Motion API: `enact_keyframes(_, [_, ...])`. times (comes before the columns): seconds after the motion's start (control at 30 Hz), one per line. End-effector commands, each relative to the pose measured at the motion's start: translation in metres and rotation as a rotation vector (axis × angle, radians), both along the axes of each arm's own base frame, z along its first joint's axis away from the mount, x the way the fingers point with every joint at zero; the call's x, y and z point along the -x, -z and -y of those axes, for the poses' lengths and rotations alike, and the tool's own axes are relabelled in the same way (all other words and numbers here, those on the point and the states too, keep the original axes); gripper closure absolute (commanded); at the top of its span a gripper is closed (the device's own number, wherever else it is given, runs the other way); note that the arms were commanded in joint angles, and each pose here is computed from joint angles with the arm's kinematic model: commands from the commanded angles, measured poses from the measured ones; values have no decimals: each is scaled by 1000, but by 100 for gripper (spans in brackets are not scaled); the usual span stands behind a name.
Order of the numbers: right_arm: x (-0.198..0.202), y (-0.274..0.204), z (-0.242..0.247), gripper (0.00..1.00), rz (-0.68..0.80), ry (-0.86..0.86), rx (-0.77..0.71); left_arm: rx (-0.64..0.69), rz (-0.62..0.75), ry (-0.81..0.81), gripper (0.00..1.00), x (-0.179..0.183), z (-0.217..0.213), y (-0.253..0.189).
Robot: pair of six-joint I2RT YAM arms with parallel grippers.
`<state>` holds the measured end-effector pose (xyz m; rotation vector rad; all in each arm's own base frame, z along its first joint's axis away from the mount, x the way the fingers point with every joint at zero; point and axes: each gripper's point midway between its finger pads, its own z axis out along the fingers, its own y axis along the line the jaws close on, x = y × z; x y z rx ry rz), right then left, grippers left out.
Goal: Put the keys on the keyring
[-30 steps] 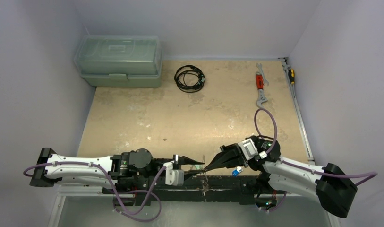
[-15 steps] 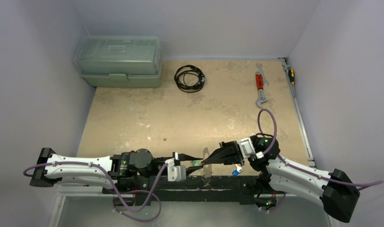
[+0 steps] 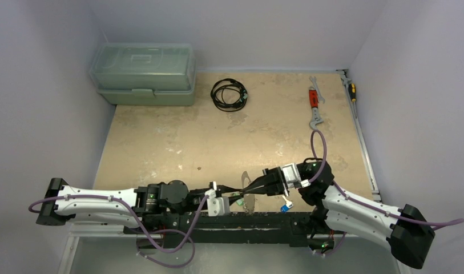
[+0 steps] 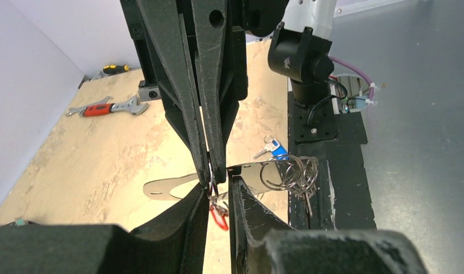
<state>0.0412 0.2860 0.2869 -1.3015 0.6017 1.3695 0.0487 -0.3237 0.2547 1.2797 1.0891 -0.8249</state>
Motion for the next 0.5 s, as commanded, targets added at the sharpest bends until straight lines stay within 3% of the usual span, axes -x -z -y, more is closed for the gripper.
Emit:
enact_keyframes(0.0, [-10, -21, -4, 100, 36, 47, -39, 42, -9, -39, 81, -6, 2, -23])
enact_keyframes(0.1, [-10, -19, -5, 100, 33, 43, -32, 39, -6, -47, 83, -7, 2, -23])
enact_keyframes(0.2, [-10, -18, -5, 100, 33, 41, -31, 36, -1, -52, 100, -8, 1, -23])
enact_keyframes(0.4, [-12, -17, -6, 100, 24, 53, -29, 61, 21, -73, 100, -13, -2, -26])
enact_keyframes(0.47, [-18, -20, -7, 80, 8, 89, -44, 77, 34, -86, 100, -15, -5, -28])
